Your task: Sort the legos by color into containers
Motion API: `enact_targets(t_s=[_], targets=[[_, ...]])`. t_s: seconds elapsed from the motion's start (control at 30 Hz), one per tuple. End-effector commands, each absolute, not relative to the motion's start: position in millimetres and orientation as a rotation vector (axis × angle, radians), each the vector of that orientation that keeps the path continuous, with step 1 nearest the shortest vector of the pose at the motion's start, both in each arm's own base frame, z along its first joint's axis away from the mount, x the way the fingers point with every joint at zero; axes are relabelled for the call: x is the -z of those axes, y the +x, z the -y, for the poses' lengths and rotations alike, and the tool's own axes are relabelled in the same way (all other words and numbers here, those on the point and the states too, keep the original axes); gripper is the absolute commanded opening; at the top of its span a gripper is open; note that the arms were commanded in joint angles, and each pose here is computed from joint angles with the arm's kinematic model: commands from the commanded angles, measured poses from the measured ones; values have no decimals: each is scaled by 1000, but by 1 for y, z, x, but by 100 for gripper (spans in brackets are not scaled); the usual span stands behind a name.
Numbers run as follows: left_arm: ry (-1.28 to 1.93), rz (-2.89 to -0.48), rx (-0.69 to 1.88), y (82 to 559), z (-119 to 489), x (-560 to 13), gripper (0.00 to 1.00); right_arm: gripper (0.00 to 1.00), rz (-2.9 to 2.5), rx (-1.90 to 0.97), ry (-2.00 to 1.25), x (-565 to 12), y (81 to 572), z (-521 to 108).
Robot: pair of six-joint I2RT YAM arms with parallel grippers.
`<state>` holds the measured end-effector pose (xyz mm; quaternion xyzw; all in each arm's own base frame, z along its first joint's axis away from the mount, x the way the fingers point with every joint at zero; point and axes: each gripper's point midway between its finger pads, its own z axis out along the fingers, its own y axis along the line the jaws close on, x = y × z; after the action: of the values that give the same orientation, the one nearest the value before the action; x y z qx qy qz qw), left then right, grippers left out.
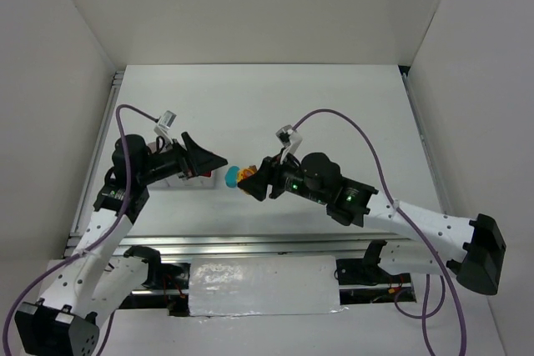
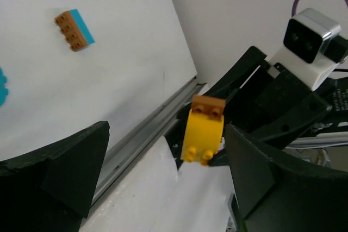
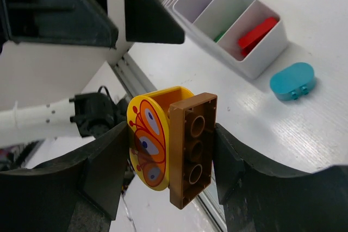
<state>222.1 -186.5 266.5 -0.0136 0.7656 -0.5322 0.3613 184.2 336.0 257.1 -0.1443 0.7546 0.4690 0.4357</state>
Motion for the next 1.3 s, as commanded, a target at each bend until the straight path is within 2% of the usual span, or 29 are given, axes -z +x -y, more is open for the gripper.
enact_targets(t_s=[0.0, 0.43, 0.7, 0.8, 0.83, 0.9, 0.93, 1.0, 1.07, 1.1, 1.13, 1.17, 1.27], targets=[[27, -1887, 1488, 214, 202, -304, 100, 0, -1746, -1177, -507, -280, 175, -349], [189, -1913, 1589, 186, 234, -299, 94, 0, -1692, -1221, -590, -291, 167, -363], [262, -1946, 1587, 179, 254, -293, 80, 0, -1639, -1226, -581, -307, 166, -363], [267, -1954, 1587, 178, 255, -291, 56, 0, -1639, -1210, -574, -308, 168, -361], [278, -1953, 1585, 177, 255, -291, 42, 0, -1641, -1198, -564, -308, 170, -361], [292, -1950, 1579, 177, 254, -293, 25, 0, -1651, -1187, -559, -305, 171, -360], [301, -1944, 1578, 176, 254, -295, 11, 0, -1656, -1173, -545, -304, 174, -359], [326, -1936, 1575, 174, 254, -298, 1, 0, -1670, -1160, -536, -299, 176, -359], [350, -1917, 1568, 173, 253, -303, 0, 2, -1678, -1154, -536, -297, 177, -359], [373, -1901, 1568, 171, 253, -306, 0, 29, -1679, -1161, -539, -297, 177, -359], [388, -1886, 1569, 169, 253, -309, 0, 60, -1681, -1172, -547, -297, 174, -360], [405, -1869, 1552, 169, 252, -312, 0, 99, -1675, -1210, -598, -296, 164, -363], [513, -1805, 1534, 162, 251, -324, 0, 100, -1656, -1290, -726, -299, 142, -362]])
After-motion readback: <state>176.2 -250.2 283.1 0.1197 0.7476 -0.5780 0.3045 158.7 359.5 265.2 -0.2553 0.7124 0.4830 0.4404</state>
